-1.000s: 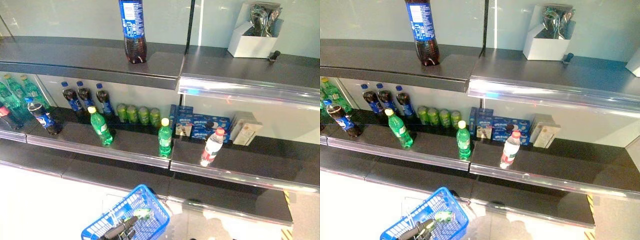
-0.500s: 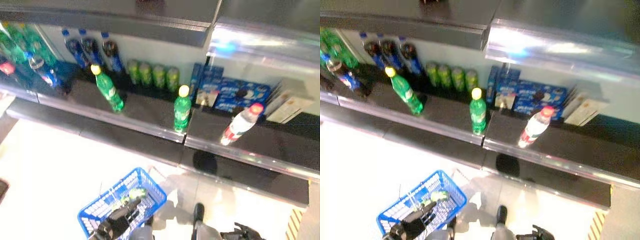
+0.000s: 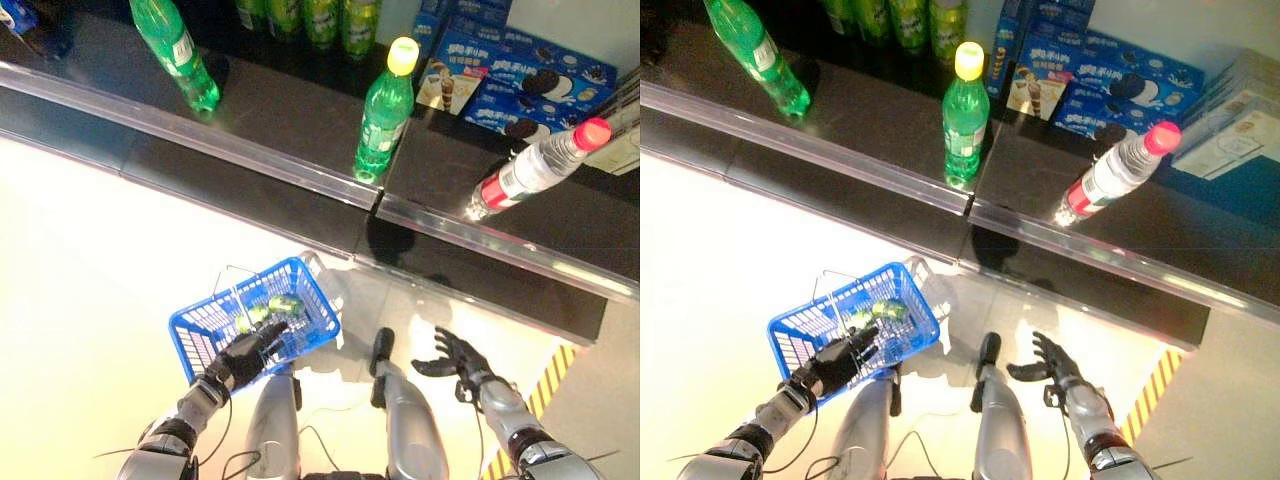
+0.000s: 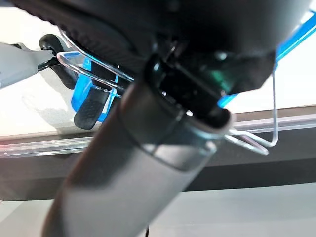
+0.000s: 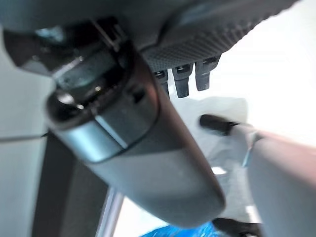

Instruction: Pick up the drink and place into the basket.

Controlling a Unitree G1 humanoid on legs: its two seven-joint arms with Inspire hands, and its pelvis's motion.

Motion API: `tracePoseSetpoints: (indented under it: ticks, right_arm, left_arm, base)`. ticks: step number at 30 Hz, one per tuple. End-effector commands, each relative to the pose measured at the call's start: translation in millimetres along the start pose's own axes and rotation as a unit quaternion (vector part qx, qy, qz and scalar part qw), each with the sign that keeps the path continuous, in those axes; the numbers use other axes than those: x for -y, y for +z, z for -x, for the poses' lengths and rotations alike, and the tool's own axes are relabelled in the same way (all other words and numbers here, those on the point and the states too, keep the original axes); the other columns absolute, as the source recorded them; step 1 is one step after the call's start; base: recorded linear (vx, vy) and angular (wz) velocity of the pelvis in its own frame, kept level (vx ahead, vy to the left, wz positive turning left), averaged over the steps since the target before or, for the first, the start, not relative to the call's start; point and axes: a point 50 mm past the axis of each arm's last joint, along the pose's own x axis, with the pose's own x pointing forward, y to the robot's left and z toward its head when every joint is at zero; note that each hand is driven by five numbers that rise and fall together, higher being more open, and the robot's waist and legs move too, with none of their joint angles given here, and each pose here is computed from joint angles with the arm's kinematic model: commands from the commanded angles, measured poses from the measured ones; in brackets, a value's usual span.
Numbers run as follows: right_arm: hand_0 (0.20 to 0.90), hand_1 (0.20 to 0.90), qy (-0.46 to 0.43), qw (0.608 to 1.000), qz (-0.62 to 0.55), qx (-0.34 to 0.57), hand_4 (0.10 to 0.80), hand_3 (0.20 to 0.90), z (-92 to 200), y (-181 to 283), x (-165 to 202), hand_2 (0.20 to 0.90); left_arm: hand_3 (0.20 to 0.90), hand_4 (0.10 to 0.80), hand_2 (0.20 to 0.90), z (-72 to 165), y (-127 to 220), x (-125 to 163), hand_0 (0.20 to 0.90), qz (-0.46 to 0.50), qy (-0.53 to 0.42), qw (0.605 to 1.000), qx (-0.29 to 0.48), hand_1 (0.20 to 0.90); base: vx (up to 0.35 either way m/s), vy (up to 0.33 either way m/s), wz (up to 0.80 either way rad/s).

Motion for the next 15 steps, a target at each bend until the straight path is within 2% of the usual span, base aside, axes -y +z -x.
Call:
tracePoseSetpoints:
  ticks: [1, 6, 8, 10, 15]
  right_arm:
    - [0.9, 0.9, 0.025, 0.985, 0.079, 0.149, 0.8, 0.9, 11.3, 46.2, -17.8, 0.9]
    - [0.9, 0.9, 0.048, 0.945, 0.135, 0.295, 0.8, 0.9, 31.0, 101.4, -25.4, 0.9]
    - [0.9, 0.9, 0.049, 0.935, 0.142, 0.322, 0.8, 0.9, 35.2, 113.2, -25.1, 0.9]
    - [0.9, 0.9, 0.039, 0.908, 0.169, 0.381, 0.8, 0.9, 44.9, 140.8, -22.9, 0.9]
    - [0.9, 0.9, 0.023, 0.877, 0.187, 0.443, 0.8, 0.9, 58.2, 169.1, -17.0, 0.9]
  left_arm:
    - [0.2, 0.1, 0.3, 9.3, -7.7, 2.5, 0.3, 0.031, -0.045, 0.998, 0.038, 0.3]
    - [0.2, 0.1, 0.3, 17.0, -13.6, -2.1, 0.3, 0.042, -0.038, 0.997, 0.047, 0.3]
    - [0.2, 0.1, 0.3, 17.8, -14.1, -3.1, 0.3, 0.044, -0.036, 0.997, 0.047, 0.3]
    - [0.2, 0.1, 0.3, 20.7, -14.9, -6.9, 0.3, 0.047, -0.033, 0.997, 0.049, 0.3]
    - [0.2, 0.1, 0.3, 22.5, -17.7, -8.2, 0.3, 0.05, -0.036, 0.997, 0.054, 0.3]
  base:
    - [0.0, 0.0, 0.0]
    - [-0.003, 0.004, -0.02]
    - [0.0, 0.0, 0.0]
    - [0.0, 0.0, 0.0]
    - [0.0, 0.0, 0.0]
